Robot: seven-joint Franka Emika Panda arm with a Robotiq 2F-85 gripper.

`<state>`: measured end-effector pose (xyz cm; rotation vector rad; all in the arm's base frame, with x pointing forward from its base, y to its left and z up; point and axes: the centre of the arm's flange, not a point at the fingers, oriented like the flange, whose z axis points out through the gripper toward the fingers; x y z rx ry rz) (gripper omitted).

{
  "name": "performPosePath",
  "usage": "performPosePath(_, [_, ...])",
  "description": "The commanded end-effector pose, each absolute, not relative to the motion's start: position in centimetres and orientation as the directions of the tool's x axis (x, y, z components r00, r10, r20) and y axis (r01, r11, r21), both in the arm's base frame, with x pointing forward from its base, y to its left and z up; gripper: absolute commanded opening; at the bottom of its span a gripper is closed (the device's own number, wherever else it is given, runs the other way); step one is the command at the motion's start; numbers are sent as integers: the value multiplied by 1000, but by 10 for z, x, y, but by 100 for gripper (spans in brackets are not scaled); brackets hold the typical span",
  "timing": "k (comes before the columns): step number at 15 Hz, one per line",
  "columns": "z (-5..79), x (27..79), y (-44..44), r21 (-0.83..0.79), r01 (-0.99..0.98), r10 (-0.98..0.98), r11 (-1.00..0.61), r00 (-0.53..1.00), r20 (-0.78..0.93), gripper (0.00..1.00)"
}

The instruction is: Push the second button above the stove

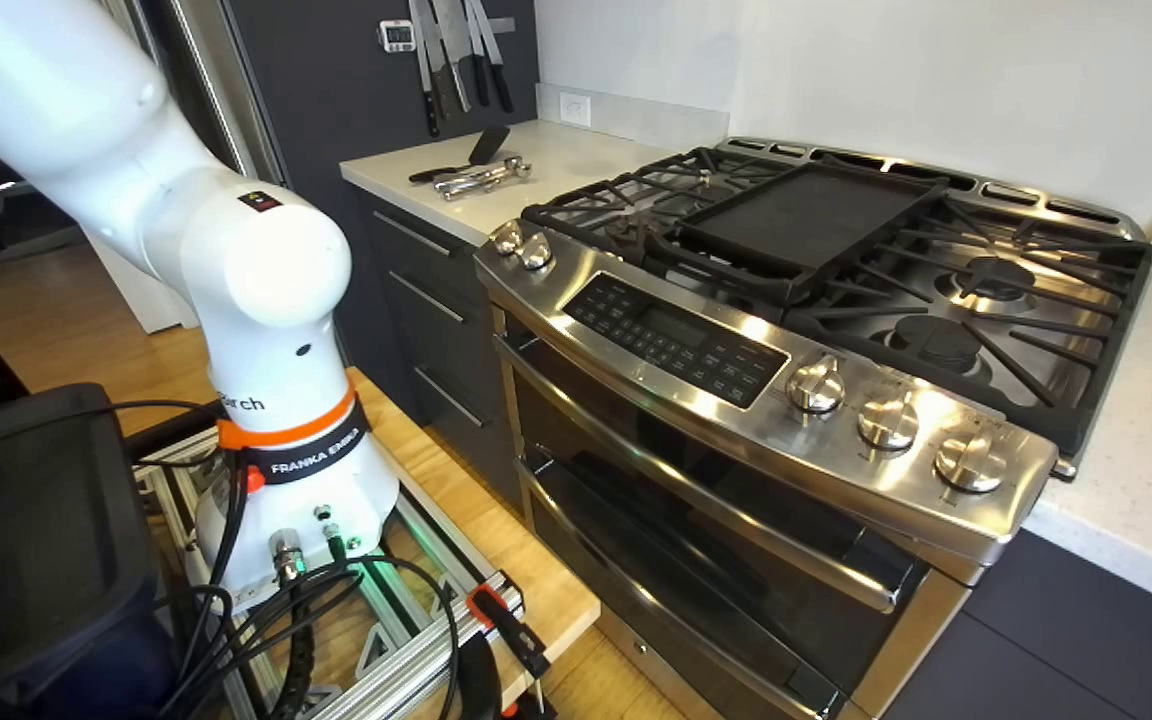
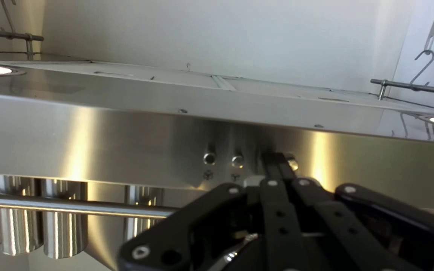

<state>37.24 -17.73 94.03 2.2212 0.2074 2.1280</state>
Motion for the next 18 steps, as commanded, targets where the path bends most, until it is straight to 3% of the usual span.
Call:
performPosePath(1, [941, 343, -165, 137, 64, 145, -988, 140, 979, 0])
performPosePath(8, [935, 298, -152, 52, 165, 122, -985, 450, 885, 0])
performPosePath(9, [930, 294, -150, 27, 186, 119, -982, 499, 858, 26])
performPosePath(11, [921, 291, -144, -24, 210, 108, -977, 596, 796, 32])
performPosePath(18, [880, 295, -124, -99, 161, 88, -982, 854, 513, 84])
